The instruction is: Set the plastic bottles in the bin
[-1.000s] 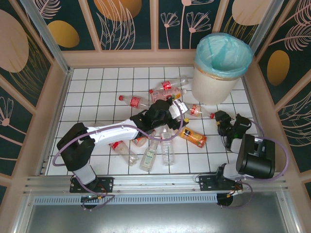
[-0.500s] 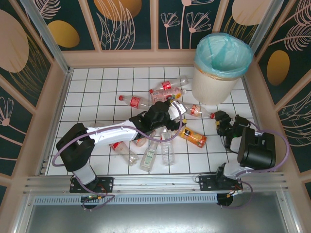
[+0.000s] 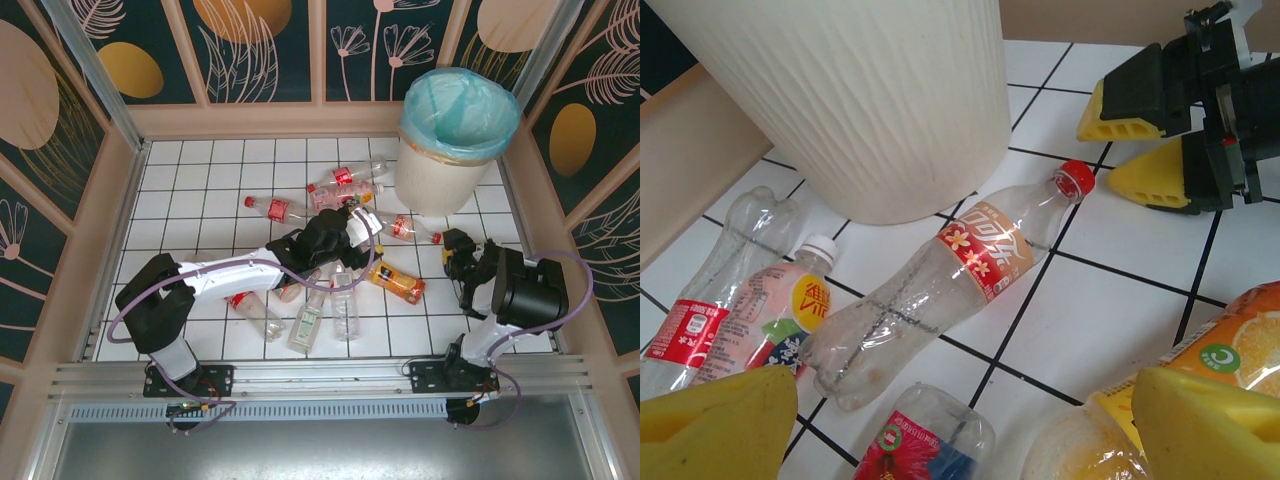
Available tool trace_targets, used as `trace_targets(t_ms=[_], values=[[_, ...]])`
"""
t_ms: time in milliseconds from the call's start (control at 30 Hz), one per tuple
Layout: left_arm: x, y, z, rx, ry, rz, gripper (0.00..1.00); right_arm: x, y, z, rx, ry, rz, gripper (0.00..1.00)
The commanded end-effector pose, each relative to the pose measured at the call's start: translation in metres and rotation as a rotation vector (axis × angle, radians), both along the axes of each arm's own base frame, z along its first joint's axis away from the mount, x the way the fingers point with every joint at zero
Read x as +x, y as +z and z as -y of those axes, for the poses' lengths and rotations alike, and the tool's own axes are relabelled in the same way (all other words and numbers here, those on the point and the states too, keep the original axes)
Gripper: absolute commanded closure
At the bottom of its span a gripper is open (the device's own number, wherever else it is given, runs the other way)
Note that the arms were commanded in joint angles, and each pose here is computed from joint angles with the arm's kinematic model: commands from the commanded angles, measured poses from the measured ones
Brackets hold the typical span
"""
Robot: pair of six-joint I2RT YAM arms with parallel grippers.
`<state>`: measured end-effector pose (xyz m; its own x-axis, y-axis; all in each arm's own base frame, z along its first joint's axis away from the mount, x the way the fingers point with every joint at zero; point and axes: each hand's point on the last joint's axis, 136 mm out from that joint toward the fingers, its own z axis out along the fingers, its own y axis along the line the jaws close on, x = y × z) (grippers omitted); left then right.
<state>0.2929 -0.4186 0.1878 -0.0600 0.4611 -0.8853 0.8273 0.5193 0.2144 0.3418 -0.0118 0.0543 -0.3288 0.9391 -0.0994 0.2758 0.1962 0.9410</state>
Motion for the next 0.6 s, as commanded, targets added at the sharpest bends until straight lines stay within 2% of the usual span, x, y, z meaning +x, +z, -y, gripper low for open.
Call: trace_targets(t_ms=[0, 567], values=[[-0.004, 0.006, -0.002, -0.015, 0.012, -0.009, 0.14, -0.003, -0.002, -0.012, 0.089, 0.035, 0.001, 0.37], [-0.002, 0.004, -0.005, -0.007, 0.029, -0.006, 0.13, 0.004, -0.001, -0.024, 0.047, 0.053, -0.018, 0.33]])
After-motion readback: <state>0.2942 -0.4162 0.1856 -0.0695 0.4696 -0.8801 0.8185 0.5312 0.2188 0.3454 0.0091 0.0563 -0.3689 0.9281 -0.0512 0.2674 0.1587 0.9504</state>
